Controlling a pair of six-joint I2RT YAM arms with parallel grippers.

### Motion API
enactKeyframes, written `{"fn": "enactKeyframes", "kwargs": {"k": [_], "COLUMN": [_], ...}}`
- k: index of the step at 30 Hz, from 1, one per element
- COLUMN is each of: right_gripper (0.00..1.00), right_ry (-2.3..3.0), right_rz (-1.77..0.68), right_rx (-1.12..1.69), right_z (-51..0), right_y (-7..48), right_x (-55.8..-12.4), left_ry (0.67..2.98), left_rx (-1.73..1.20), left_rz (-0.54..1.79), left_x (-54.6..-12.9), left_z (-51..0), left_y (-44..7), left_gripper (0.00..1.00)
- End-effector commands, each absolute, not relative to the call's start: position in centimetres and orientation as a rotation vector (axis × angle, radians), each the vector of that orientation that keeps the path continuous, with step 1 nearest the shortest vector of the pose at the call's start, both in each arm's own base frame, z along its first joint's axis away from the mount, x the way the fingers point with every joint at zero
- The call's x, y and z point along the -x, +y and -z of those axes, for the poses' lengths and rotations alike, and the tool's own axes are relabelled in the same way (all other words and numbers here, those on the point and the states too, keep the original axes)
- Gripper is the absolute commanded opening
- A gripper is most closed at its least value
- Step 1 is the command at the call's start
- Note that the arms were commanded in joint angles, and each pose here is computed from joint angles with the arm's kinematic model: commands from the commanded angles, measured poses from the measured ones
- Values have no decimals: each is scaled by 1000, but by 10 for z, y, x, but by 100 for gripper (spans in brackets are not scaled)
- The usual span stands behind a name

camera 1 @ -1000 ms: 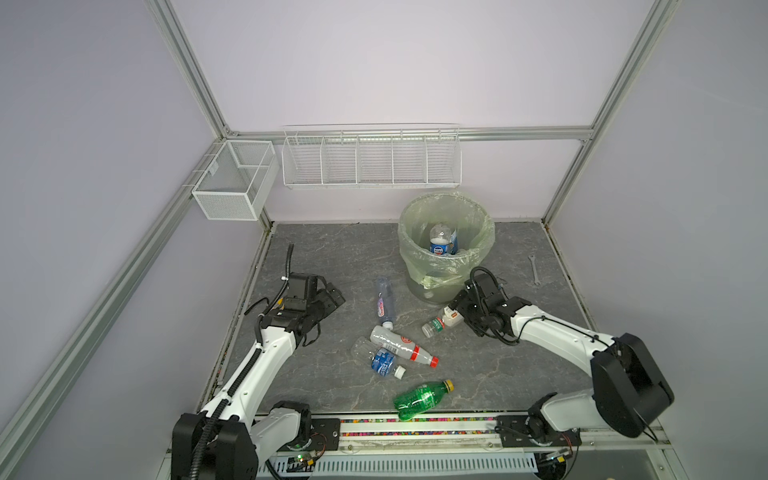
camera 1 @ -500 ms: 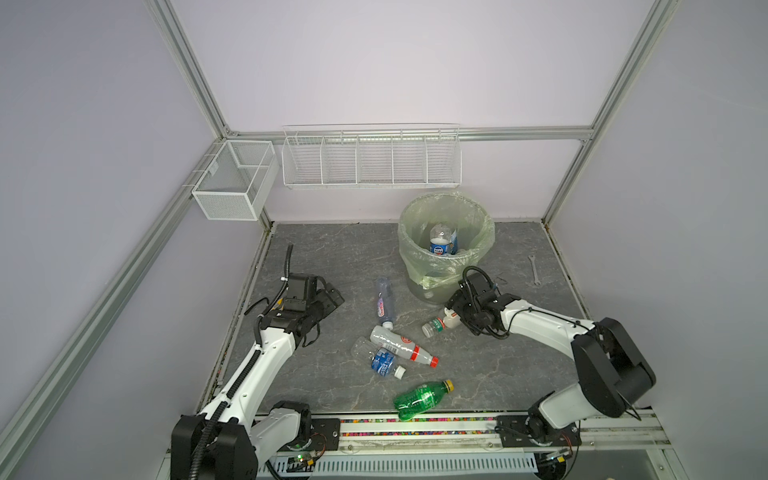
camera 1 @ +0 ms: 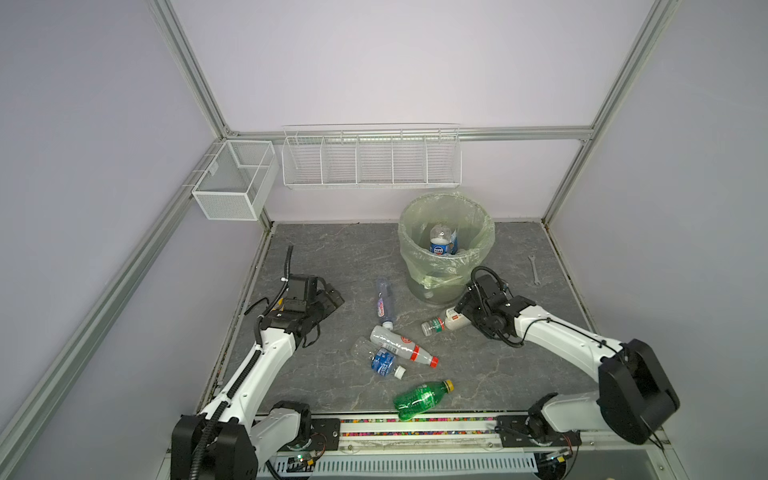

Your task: Throw the plastic bottles in the bin

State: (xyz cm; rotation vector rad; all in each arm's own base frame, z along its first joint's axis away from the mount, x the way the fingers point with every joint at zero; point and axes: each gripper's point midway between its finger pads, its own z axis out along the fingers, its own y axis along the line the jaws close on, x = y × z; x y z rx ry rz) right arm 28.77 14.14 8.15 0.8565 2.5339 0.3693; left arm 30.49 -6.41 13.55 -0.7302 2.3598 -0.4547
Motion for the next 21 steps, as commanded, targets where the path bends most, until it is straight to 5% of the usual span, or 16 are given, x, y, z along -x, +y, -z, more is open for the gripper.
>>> {"fn": "enactKeyframes", "kwargs": {"k": [1, 21], "right_gripper": [90, 89], "right_ry": [2561, 2543], "right_rz": [-305, -528], "right_rx": [-859, -1032], "right_z": [-79, -63], "right_y": [128, 184], "right_x": [-268, -306], "left_ry": [2341, 2322], "left_rx": [746, 733], "left_rz": [438, 430], "left_x": [-303, -300], "left_z": [-137, -142], "left_y": [-59, -56], "left_gripper": [100, 100]}}
